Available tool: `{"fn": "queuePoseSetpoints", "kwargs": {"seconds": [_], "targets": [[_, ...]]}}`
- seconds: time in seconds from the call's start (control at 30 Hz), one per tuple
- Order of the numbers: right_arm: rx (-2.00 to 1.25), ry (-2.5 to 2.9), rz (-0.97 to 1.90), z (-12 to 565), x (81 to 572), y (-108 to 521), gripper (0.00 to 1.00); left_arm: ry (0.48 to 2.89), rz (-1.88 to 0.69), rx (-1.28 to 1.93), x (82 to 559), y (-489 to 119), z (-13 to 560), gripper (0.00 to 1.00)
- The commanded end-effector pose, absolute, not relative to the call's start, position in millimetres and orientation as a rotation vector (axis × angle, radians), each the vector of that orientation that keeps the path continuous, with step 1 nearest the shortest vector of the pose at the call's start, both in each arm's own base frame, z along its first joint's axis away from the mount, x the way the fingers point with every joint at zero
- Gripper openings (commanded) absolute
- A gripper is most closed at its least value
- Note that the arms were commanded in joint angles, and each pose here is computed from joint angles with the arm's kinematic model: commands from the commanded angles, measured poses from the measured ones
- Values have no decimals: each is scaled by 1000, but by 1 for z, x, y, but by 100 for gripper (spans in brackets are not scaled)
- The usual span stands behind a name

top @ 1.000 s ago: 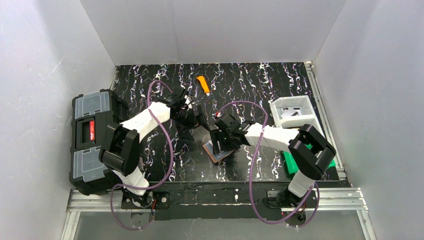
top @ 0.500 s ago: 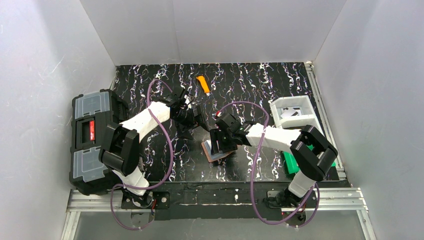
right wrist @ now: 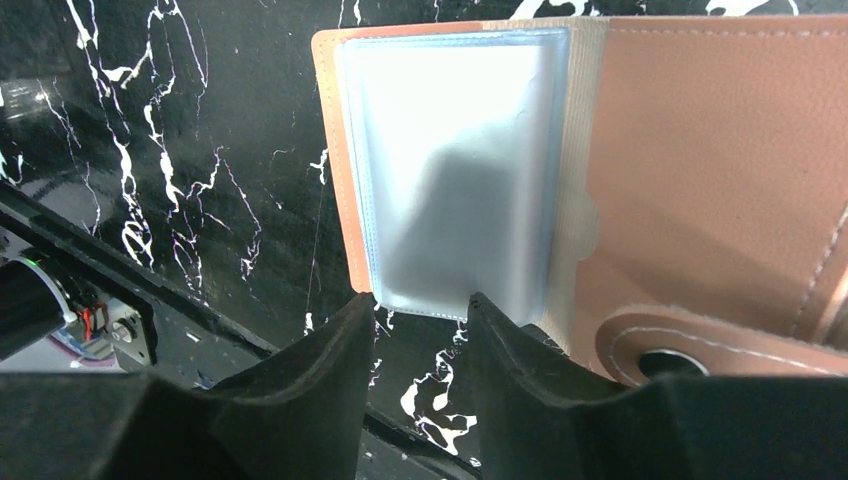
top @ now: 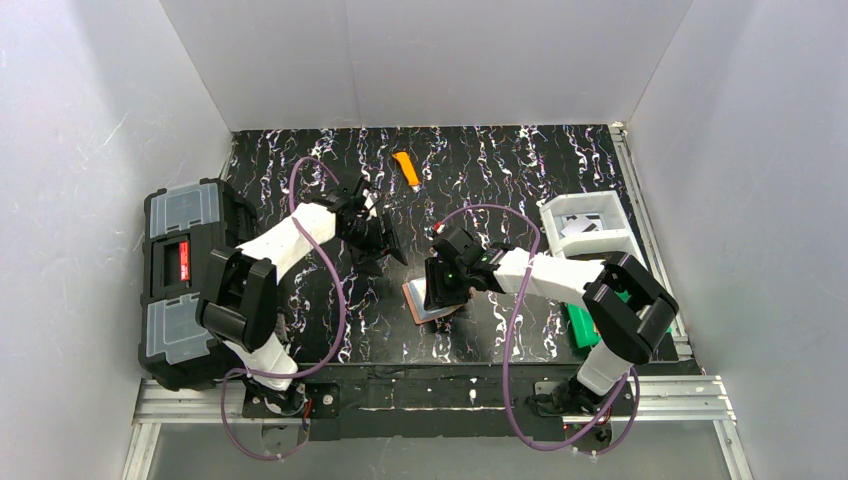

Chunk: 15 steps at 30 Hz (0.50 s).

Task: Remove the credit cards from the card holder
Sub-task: Remove the credit card from the card holder.

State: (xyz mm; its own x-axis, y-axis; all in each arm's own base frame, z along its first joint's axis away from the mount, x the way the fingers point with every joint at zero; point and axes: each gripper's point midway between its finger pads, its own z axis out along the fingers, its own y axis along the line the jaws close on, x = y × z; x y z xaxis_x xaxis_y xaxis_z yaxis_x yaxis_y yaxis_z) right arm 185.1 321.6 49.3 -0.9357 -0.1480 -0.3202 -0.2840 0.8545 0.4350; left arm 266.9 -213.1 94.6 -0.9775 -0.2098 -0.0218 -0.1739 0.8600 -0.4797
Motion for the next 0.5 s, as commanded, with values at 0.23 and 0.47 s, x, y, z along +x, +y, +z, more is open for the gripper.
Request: {"fn": "queuePoseSetpoints", "kwargs": {"seconds": [0.23,0.47], "targets": [[-259,2774,600,51,195,314,72,3013,-758,-263,227,-204,77,49],[-322,2736,471,63,210,321,74,3033,-764,-317,221,-206,63,44]]}}
